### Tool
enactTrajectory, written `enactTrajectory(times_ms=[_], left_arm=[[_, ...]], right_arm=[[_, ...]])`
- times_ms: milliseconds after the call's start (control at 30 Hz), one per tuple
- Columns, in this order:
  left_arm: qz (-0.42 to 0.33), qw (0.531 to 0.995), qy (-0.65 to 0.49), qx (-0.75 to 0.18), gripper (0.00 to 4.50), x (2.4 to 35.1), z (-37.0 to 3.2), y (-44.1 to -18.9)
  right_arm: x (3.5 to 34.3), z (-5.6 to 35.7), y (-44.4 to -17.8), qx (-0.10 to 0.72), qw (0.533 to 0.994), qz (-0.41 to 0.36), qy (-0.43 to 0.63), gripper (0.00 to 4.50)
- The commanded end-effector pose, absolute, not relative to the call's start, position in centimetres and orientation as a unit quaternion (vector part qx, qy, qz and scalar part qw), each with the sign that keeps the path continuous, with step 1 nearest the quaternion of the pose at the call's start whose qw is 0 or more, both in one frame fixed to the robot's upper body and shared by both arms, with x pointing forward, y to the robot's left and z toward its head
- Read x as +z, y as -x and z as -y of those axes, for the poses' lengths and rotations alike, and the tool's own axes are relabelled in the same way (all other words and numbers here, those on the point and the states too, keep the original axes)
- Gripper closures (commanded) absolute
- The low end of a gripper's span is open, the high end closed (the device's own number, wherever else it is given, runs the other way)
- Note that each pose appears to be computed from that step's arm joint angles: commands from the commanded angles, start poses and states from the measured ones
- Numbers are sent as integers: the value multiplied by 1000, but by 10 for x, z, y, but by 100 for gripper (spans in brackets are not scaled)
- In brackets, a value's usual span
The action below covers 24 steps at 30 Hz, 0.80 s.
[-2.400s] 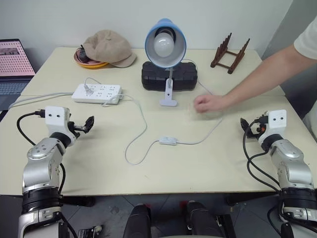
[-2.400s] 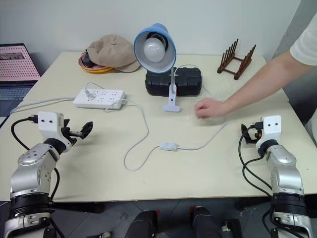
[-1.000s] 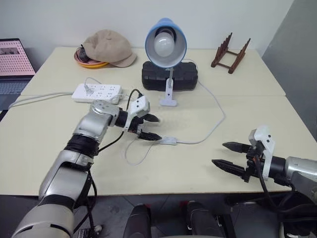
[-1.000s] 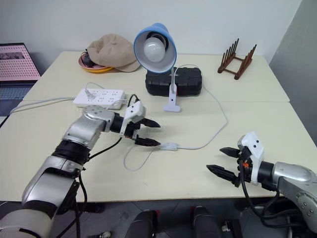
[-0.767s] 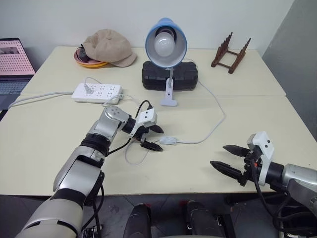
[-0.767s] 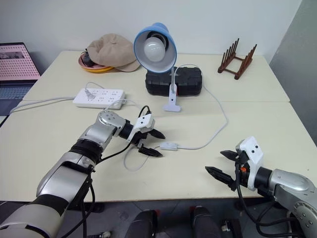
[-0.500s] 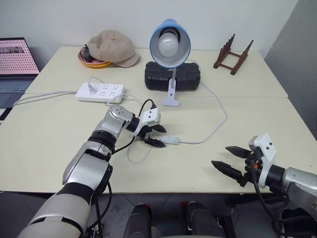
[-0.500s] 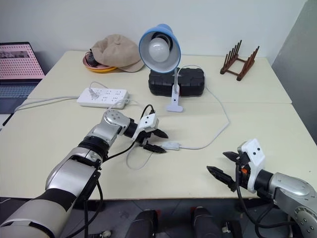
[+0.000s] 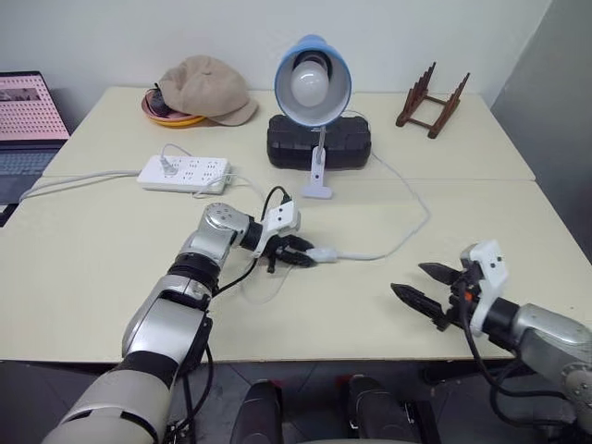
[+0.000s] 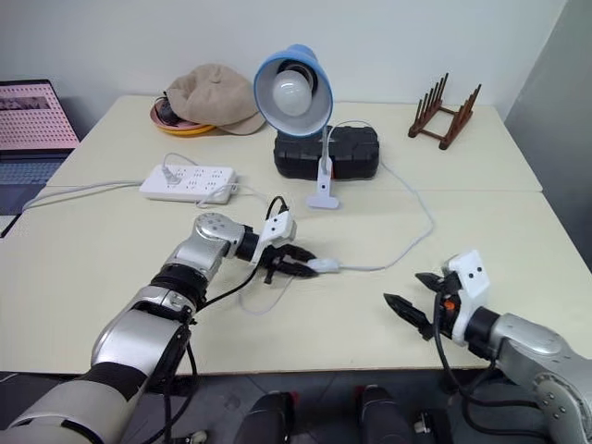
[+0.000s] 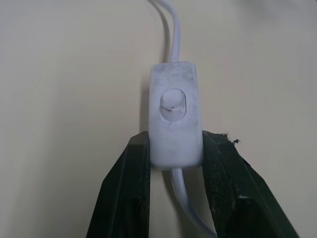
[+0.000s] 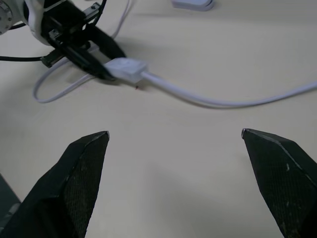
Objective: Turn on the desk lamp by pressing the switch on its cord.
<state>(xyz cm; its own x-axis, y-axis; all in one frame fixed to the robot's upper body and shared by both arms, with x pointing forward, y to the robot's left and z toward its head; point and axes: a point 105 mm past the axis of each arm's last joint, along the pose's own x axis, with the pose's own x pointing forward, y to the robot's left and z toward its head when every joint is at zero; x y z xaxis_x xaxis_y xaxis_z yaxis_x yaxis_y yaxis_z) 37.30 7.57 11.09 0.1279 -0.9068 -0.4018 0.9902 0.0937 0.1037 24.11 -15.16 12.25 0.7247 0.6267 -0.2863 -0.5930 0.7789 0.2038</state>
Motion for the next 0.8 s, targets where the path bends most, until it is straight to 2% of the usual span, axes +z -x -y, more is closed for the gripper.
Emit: enactTrajectory(times_ms=[33,267,367,800], left_arm=[[-20,771,-67,-633,338,164,-47,-365],[15,809,-7,-587,338,174,-25,-336],[15,812,-7,-584,338,174,-20,-328],[10,811,-28,-585,338,171,-21,-317]], right_arm=[[126,127,-244,322,923,-160,-139,0],[149,105,-270,291,893,-139,-314,0],[162,105,-283,272,876,-124,-378,0],[177,99,-296,274,857,-139,-413,0]])
